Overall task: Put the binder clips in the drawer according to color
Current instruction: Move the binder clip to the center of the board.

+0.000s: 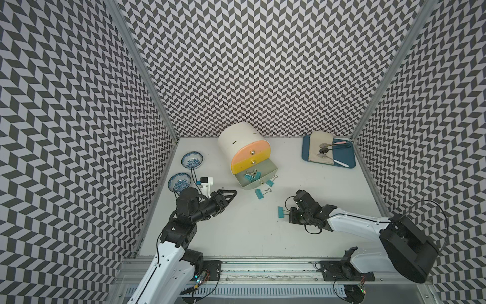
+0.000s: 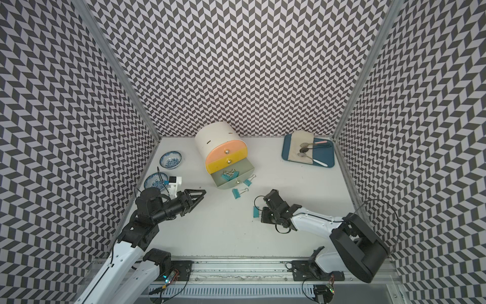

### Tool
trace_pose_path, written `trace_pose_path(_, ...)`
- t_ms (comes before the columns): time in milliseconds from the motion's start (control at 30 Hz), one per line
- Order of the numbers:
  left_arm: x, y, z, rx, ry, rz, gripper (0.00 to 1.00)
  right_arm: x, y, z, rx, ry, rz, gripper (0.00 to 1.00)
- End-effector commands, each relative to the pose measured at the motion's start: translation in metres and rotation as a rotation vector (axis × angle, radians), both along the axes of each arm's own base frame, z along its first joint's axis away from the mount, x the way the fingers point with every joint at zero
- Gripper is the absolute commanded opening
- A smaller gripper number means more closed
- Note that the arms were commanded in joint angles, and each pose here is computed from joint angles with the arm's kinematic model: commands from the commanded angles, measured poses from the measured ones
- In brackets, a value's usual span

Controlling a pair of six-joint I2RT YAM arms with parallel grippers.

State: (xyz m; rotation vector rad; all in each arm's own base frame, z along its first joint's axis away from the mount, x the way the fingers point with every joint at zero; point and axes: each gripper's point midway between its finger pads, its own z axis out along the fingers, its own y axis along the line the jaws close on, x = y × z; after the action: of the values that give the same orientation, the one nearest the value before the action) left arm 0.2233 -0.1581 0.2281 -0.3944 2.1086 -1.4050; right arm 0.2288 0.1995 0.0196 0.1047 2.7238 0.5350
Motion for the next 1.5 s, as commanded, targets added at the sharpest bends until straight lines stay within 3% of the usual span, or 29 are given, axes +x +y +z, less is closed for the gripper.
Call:
trace_pose_path(0, 0.001, 0.002, -0.007, 0.011, 0.014, 0.006, 0.47, 0.017, -0.008, 0.000, -0.046, -0.028, -0.036, 0.00)
trace_pose_path(567, 0.010, 0.000, -0.013, 0.022, 0.023, 0.001, 0.47, 0.075, 0.030, 0.001, -0.034, -0.041, 0.052, 0.00)
trace_pose_path(833, 0.009, 0.000, -0.013, 0.022, 0.024, -0.003, 0.47, 0.078, 0.050, 0.006, 0.033, -0.035, 0.123, 0.01)
trace_pose_path(1100, 0.008, 0.000, -0.009, 0.023, 0.012, -0.013, 0.47, 0.072, 0.051, 0.021, 0.053, -0.065, 0.168, 0.08)
trace_pose_path(1300, 0.005, -0.001, 0.000, 0.029, -0.006, -0.028, 0.47, 0.073, 0.048, 0.056, 0.040, -0.142, 0.165, 0.27)
trace_pose_path(1467, 0.001, 0.000, 0.004, 0.029, -0.020, -0.035, 0.47, 0.059, 0.055, 0.063, -0.004, -0.136, 0.209, 0.54)
